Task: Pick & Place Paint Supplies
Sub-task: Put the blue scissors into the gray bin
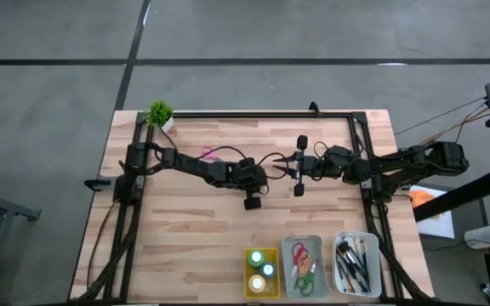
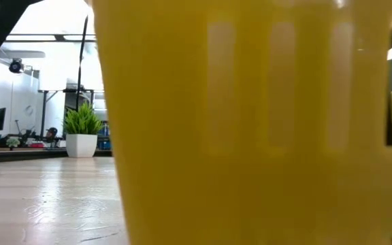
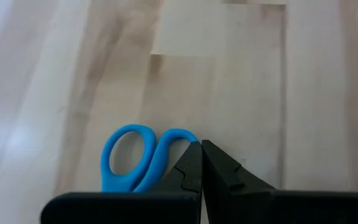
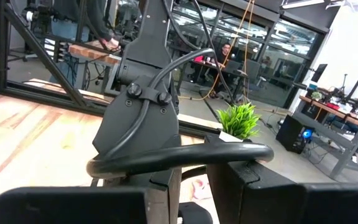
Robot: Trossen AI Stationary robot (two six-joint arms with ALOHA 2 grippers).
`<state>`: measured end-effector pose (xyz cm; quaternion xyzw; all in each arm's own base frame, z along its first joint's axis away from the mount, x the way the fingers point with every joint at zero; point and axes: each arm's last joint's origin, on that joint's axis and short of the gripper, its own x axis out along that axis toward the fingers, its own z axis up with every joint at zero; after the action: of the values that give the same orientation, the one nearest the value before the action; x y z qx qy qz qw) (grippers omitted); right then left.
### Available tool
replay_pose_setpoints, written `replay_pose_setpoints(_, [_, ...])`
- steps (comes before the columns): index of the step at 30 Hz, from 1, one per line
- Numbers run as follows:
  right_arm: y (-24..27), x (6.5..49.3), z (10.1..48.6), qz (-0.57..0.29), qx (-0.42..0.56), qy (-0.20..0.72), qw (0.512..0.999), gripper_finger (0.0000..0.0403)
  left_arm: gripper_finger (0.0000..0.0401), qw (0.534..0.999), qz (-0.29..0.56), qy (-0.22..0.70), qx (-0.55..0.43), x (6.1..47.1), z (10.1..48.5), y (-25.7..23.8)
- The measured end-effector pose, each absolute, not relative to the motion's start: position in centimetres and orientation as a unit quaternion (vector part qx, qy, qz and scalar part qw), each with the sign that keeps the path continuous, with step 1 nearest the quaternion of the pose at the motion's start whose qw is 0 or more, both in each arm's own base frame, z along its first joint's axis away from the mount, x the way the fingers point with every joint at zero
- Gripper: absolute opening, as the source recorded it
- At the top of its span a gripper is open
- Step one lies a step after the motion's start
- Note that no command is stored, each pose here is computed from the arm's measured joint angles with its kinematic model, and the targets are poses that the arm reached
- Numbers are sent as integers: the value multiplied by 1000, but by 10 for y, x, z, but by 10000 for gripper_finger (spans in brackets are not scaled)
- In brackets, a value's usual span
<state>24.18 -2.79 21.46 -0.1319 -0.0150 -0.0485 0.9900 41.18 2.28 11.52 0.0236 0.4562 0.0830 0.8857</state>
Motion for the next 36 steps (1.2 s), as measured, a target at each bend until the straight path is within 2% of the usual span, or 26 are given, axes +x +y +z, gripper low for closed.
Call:
replay_pose_setpoints(7, [-28,242,215,-49,-132,-15,990,66,11,889,71,453,23,413,115,19])
replay_pose_setpoints(14, [-28,242,215,-49,-132,-15,990,66,72,888,67,455,22,412,115,19])
replay_pose_setpoints(18, [-28,242,215,-49,-132,-15,990,66,95,889,66,452,23,413,115,17])
replay_pose_setpoints(25, [-28,242,215,-49,-132,-15,990,66,99,892,60,446,32,413,119,15])
replay_pose_setpoints(36, [-28,242,215,-49,-132,-15,990,66,99,912,63,403,29,405,164,15])
